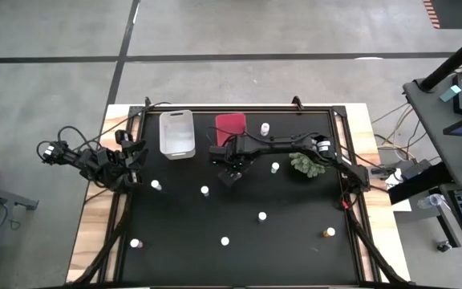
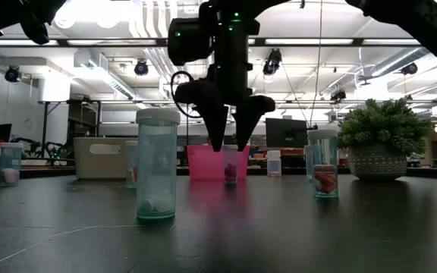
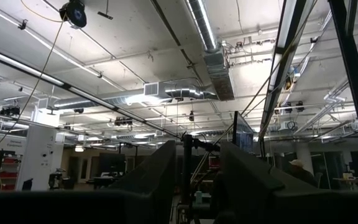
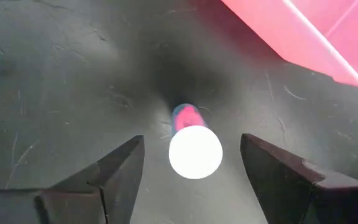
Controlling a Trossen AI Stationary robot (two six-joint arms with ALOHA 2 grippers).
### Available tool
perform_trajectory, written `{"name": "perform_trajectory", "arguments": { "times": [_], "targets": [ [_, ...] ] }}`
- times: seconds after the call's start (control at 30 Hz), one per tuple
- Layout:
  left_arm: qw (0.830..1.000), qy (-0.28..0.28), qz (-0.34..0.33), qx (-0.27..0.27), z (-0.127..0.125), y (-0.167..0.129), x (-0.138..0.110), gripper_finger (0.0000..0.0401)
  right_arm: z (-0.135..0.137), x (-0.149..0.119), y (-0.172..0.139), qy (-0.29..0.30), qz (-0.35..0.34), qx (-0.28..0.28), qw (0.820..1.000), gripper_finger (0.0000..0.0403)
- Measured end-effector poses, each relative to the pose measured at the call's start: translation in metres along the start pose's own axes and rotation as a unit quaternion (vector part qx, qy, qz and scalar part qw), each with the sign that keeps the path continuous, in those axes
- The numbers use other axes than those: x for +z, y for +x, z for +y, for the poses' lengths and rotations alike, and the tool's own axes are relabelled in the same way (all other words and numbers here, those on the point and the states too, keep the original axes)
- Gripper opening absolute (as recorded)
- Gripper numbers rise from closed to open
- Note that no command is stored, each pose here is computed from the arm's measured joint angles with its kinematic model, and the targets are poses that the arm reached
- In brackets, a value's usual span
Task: Pick and place medicine bottles into bin by pill shape (circle, oval)
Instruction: Put the blue capsule bottle into the pink bin
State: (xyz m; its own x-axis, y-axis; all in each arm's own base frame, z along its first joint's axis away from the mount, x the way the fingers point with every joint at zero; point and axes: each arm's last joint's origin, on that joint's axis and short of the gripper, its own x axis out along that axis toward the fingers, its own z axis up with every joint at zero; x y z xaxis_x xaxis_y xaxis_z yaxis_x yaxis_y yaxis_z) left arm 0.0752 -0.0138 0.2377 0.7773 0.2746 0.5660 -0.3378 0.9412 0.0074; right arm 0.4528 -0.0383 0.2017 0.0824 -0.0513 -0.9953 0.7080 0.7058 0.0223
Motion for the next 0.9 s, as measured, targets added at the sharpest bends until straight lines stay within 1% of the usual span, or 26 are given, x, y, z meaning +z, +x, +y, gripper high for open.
{"name": "perform_trajectory", "arguments": {
  "times": [0.27, 0.67, 0.77, 0.9],
  "targets": [
    [1.0, 0.0, 0.0, 0.0, 0.0, 0.0, 0.0, 0.0111, 0.001, -0.003, 0.008, -0.003, 0.005, -0.004, 1.0, 0.0208],
    [1.0, 0.0, 0.0, 0.0, 0.0, 0.0, 0.0, 0.0111, 0.003, -0.005, 0.014, -0.007, 0.002, -0.001, 1.0, 0.0107],
    [1.0, 0.0, 0.0, 0.0, 0.0, 0.0, 0.0, 0.0111, 0.004, -0.005, 0.014, -0.01, 0.0, 0.001, 1.0, 0.0097],
    [1.0, 0.0, 0.0, 0.0, 0.0, 0.0, 0.0, 0.0111, 0.004, -0.005, 0.014, -0.012, 0.0, 0.001, 1.0, 0.0107]
  ]
}}
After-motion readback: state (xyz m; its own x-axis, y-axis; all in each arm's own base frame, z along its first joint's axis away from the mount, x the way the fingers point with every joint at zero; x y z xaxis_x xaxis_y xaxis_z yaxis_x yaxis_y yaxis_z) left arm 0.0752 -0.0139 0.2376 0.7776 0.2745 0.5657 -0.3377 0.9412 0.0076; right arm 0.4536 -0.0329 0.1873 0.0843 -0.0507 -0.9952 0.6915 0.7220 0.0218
